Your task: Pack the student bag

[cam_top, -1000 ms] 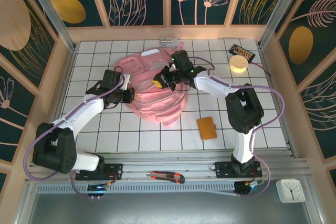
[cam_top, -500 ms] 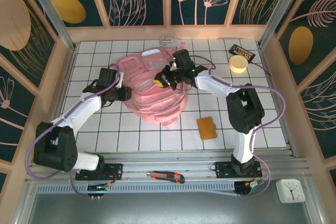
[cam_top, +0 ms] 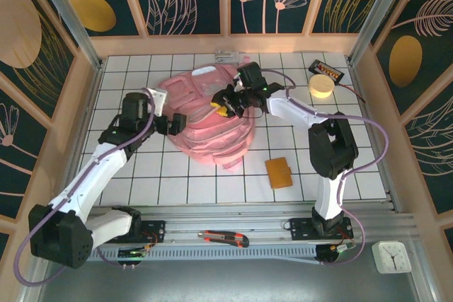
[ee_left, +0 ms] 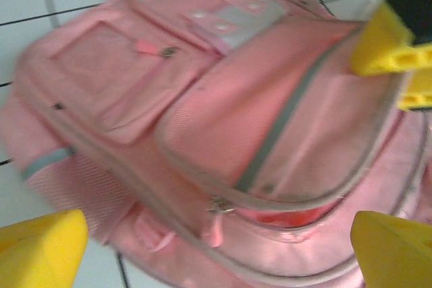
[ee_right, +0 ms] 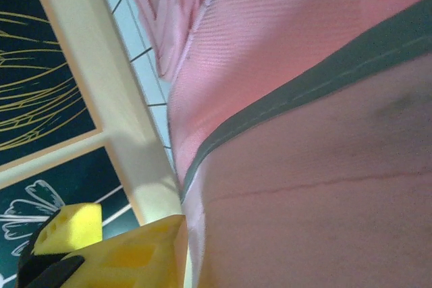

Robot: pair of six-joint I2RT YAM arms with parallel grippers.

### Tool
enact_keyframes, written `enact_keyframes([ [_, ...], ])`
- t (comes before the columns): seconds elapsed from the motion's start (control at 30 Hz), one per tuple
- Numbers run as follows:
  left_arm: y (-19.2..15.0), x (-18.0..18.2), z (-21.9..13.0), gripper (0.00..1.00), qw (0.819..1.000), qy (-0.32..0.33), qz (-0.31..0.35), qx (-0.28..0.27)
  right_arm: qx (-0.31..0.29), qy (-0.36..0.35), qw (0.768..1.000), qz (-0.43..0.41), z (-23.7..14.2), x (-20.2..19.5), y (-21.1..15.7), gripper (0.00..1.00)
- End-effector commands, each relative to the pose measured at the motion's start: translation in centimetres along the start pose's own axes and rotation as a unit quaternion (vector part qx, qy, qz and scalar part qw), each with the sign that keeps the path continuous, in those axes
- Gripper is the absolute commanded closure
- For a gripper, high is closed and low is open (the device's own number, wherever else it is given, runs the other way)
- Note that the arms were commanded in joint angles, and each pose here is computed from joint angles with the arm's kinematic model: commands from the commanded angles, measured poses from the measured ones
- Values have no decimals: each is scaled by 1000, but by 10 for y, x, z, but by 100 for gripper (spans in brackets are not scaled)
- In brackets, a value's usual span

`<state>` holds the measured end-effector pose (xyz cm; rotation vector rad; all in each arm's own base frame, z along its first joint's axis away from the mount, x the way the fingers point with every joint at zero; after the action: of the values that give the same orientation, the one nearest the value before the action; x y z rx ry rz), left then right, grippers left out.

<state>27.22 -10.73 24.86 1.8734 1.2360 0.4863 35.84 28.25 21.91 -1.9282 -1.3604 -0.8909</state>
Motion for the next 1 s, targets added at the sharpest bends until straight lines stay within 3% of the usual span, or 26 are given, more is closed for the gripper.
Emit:
enact_keyframes([
  [0.0, 21, -11, 4, 1, 997, -36, 54, -43, -44, -10, 999, -12, -24, -1, 14, 66],
  [0.43, 25, -68, 42, 1, 971, -94, 214, -50, -63, 7, 998, -2, -35, 6, 31, 67],
  [0.67, 34, -82, 75, 1, 969, -45, 239, -40, -56, 17, 998, -9, -32, 18, 30, 66],
  [0.83, 47, -74, 95, 1, 976, 31, 214, -39, -53, 20, 998, -9, -32, 20, 29, 67],
  [0.97, 55, -74, 106, 5, 976, 46, 208, -37, -50, 21, 999, -8, -31, 19, 28, 67],
])
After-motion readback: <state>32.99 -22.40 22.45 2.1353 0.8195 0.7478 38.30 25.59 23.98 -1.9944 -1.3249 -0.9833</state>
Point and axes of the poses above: each hand's point on the last joint's axis, 136 mm out from that joint toward the fingers, its own z axis out along the fingers, its own x axis along the line the jaws close on, y = z × x, the point moved 9 cm from there along -z, back along the fingers, and after that the axes turned 1 degree about z, right-handed, at the moved point
